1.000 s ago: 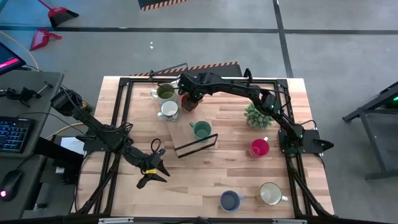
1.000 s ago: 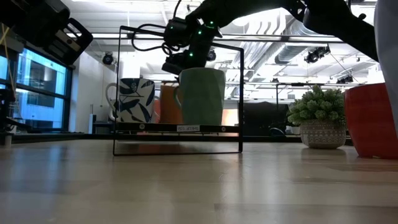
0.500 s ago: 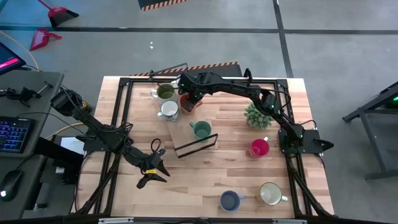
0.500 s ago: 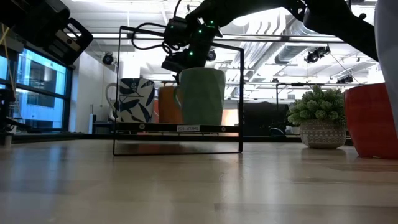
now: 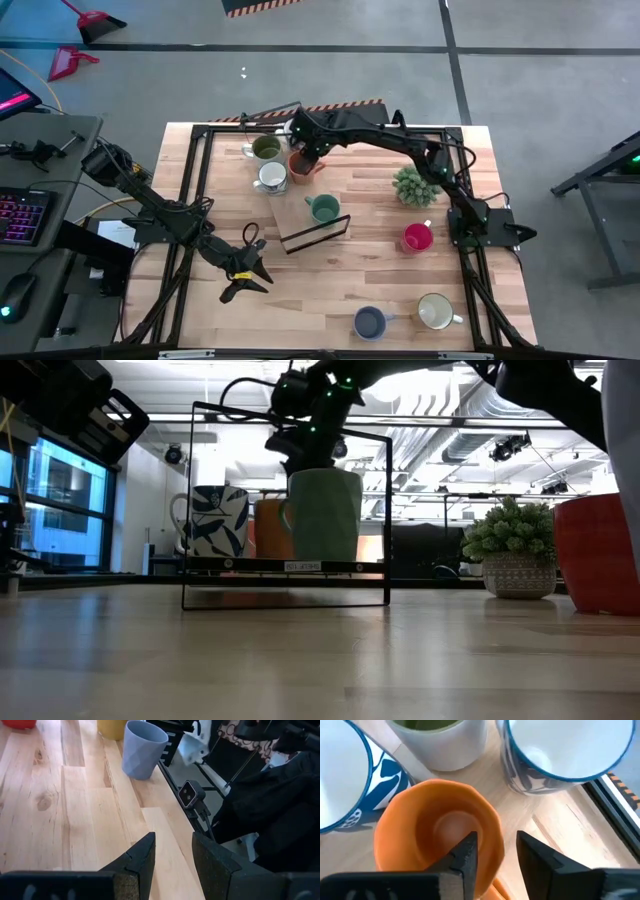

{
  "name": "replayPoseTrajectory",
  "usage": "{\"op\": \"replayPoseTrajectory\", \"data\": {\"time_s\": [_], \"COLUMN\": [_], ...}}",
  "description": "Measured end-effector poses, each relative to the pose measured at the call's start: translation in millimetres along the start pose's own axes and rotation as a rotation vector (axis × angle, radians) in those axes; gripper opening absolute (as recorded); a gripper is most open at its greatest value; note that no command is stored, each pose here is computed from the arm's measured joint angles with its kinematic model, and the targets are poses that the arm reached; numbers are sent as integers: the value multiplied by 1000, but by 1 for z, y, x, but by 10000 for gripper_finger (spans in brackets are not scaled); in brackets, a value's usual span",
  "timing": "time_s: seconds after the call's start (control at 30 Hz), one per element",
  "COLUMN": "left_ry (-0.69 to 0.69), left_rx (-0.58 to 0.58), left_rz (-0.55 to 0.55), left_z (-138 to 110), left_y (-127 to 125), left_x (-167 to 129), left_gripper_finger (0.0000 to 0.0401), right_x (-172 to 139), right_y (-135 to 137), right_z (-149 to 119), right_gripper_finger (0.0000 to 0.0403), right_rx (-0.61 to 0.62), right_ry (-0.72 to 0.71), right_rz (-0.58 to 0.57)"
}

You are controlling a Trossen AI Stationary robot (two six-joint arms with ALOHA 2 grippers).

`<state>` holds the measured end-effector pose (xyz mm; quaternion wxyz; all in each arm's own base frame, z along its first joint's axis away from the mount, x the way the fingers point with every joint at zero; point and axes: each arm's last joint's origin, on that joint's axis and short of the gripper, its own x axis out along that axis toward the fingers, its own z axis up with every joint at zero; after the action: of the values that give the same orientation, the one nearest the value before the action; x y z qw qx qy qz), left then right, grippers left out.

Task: Place coffee mugs
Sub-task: Adjust the green mug on the shelf

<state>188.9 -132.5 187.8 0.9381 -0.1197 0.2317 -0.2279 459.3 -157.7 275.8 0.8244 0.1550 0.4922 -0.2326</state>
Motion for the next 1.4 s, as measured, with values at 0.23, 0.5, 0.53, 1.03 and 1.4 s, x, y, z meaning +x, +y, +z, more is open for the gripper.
{"op": "replayPoseTrajectory", "data": {"time_s": [0.23,0.5,0.53,1.03,1.4], "left_ry": [2,6,7,6,12], "left_rx": [0,0,0,0,-25], "left_rz": [0,3,3,5,7], "left_z": [0,-1,-1,-1,-1], "left_y": [0,0,0,0,1], "left_x": [0,0,0,0,0], "left_gripper_finger": [117,117,117,117,117], "right_x": [-18,-93,-105,-151,-81], "right_y": [4,29,33,59,90], "right_z": [-1,-8,-10,-50,-62], "right_gripper_finger": [151,163,162,145,144], "right_rx": [6,-218,-247,-296,-375], "right_ry": [5,-149,-177,-40,194], "right_rz": [91,69,66,30,61]}}
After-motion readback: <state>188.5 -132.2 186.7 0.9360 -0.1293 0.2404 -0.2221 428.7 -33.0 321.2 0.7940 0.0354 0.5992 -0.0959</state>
